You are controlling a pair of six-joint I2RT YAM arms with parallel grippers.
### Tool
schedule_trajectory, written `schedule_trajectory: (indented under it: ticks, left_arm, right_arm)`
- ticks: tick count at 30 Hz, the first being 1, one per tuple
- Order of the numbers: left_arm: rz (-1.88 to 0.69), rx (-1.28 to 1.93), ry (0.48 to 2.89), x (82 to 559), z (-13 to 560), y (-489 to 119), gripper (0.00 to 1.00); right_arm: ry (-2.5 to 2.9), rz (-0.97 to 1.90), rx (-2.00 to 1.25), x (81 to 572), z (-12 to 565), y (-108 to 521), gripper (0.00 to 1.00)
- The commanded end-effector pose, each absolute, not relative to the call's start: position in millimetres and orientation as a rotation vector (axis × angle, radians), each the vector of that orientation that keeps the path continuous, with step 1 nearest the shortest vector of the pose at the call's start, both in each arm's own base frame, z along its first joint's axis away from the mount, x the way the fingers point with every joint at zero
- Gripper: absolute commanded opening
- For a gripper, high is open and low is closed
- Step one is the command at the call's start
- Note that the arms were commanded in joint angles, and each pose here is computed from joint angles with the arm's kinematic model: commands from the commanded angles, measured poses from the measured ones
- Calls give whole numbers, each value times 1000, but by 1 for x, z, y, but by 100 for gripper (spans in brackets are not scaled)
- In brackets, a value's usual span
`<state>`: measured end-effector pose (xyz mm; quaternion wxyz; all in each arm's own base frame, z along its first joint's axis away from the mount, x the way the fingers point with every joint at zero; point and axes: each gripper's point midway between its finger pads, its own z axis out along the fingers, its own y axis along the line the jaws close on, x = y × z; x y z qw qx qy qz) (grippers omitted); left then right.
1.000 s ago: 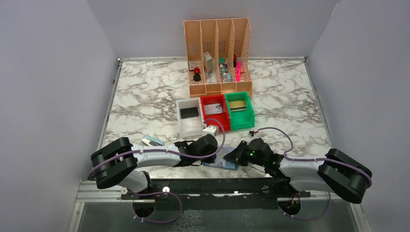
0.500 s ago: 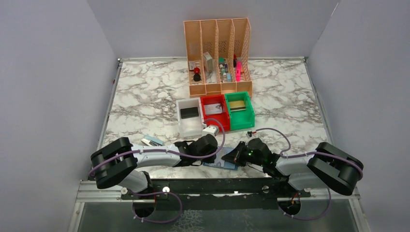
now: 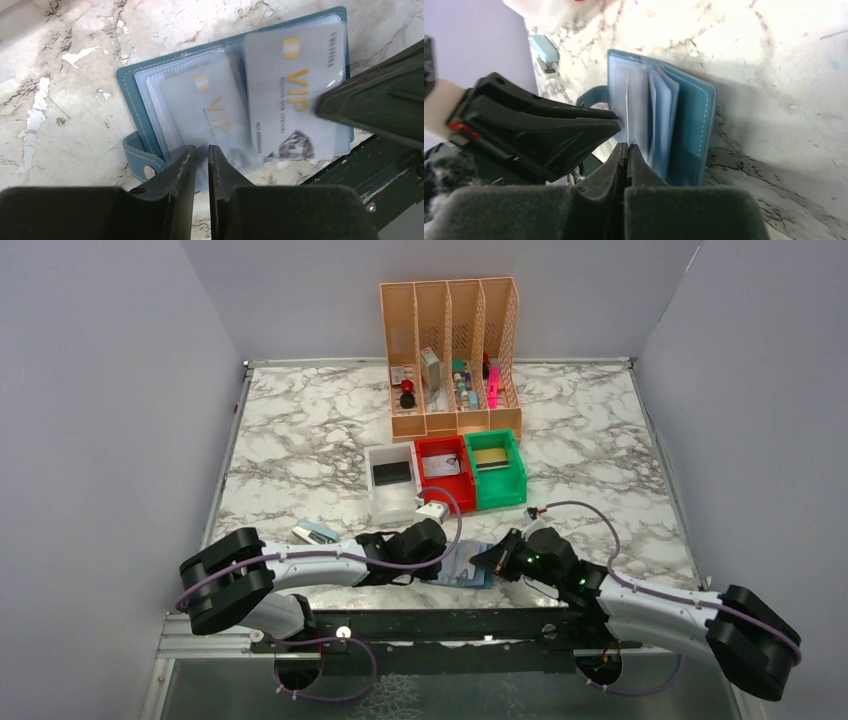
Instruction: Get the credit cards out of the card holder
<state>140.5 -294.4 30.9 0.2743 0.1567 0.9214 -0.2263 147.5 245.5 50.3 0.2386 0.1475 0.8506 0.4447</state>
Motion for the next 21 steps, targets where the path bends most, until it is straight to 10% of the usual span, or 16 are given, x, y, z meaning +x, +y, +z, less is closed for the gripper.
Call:
schedule_trajectory:
  ticks: [1,12,21]
  left_arm:
    - [-603,461,2476,136,34,-288,19]
    - [-646,476,2376,146,75,-297,34]
    - [-307,359,2271,188,132,-236,77]
  right_arm:
    - [2285,1056,405,156,48,218,1]
    - [2187,1050,220,159,78,216,1]
    - [2039,1046,-43,166,116,226,1]
